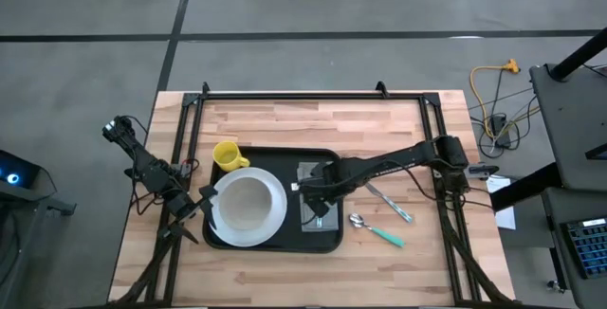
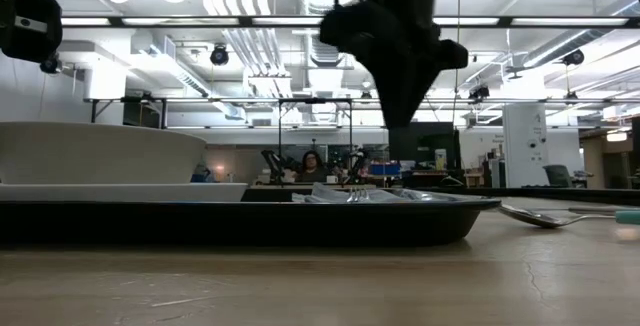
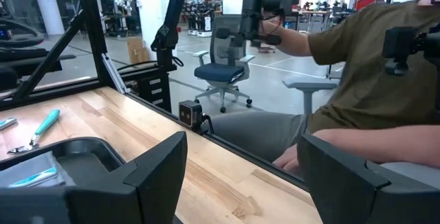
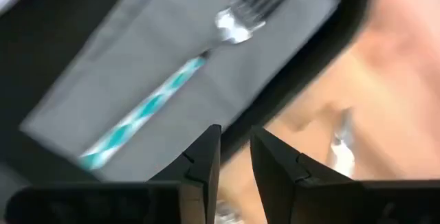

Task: Set up tray
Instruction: Put the green spoon on the gray napkin to the left of the white and blue fork

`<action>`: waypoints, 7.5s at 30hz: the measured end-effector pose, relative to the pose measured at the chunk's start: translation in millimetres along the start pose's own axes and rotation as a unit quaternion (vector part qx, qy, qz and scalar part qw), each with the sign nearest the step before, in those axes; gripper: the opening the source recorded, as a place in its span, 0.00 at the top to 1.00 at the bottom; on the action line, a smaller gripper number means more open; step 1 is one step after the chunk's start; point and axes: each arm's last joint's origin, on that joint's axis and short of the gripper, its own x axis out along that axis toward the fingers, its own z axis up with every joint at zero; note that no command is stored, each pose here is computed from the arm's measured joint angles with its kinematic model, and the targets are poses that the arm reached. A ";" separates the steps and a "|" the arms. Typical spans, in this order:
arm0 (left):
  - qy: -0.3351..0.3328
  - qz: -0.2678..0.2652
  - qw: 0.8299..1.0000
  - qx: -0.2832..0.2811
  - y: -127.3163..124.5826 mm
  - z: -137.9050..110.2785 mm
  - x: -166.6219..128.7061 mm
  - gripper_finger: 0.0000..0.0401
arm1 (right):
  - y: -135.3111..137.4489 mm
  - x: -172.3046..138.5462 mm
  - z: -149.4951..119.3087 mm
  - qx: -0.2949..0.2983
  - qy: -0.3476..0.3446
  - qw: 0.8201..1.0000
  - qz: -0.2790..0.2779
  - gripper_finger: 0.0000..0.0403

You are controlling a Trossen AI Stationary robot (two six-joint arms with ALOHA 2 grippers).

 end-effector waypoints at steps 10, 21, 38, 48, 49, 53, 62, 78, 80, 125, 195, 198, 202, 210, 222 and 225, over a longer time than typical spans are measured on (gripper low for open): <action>0.000 0.000 1.000 0.000 0.0 0.0 0.0 0.36 | -73.3 -5.2 -41.8 -0.010 -0.204 0.945 0.256 0.80; 0.000 0.000 1.000 0.000 0.0 -0.2 0.0 0.37 | -120.1 -2.2 -110.2 -0.028 -0.051 0.987 0.150 0.83; 0.000 0.000 1.000 0.000 0.0 -0.1 0.0 0.37 | -112.3 -6.2 -135.4 -0.050 0.006 0.991 0.123 0.81; 0.000 0.000 1.000 0.000 0.0 -0.1 0.0 0.37 | -90.4 2.8 -164.5 -0.074 0.047 0.987 0.138 0.83; 0.000 0.000 1.000 0.000 0.0 0.0 0.0 0.36 | -87.7 5.0 -168.0 -0.076 0.054 0.986 0.136 0.82; 0.000 0.000 1.000 0.000 0.0 -0.1 0.0 0.37 | -78.8 14.4 -177.5 -0.075 0.071 0.987 0.122 0.81; 0.000 0.000 1.000 0.000 0.0 0.0 0.0 0.36 | -59.9 24.7 -178.0 -0.096 0.077 0.985 0.116 0.79; 0.000 0.000 1.000 0.000 0.0 -0.1 0.0 0.37 | -53.4 31.4 -177.8 -0.104 0.068 0.984 0.125 0.83; 0.000 0.000 1.000 0.000 0.0 -0.1 0.0 0.36 | -53.1 32.7 -177.6 -0.103 0.060 0.985 0.128 0.83; 0.000 0.000 1.000 0.000 0.0 -0.1 0.0 0.37 | -49.5 39.4 -178.9 -0.152 0.052 0.971 0.175 0.83; 0.001 0.000 1.000 0.000 0.0 -0.2 0.0 0.36 | -49.9 21.3 -128.4 0.183 0.050 0.978 0.087 0.90; 0.000 0.000 1.000 0.000 0.0 -0.1 0.0 0.36 | -46.8 18.1 -117.6 0.215 0.042 0.971 0.094 0.90; 0.000 0.000 1.000 0.000 0.0 0.0 0.0 0.36 | -39.9 13.4 -104.3 0.253 0.031 0.962 0.102 0.90; -0.001 0.000 1.000 0.000 -0.1 0.1 -0.1 0.36 | -18.0 14.5 -75.7 0.317 0.024 0.942 0.107 0.90; 0.000 0.000 1.000 0.000 0.0 -0.1 0.0 0.36 | 21.9 34.1 -28.1 0.361 0.022 0.926 0.104 0.90; 0.000 0.000 1.000 0.000 0.0 -0.1 0.0 0.37 | 29.4 40.5 -18.4 0.368 0.022 0.924 0.098 0.90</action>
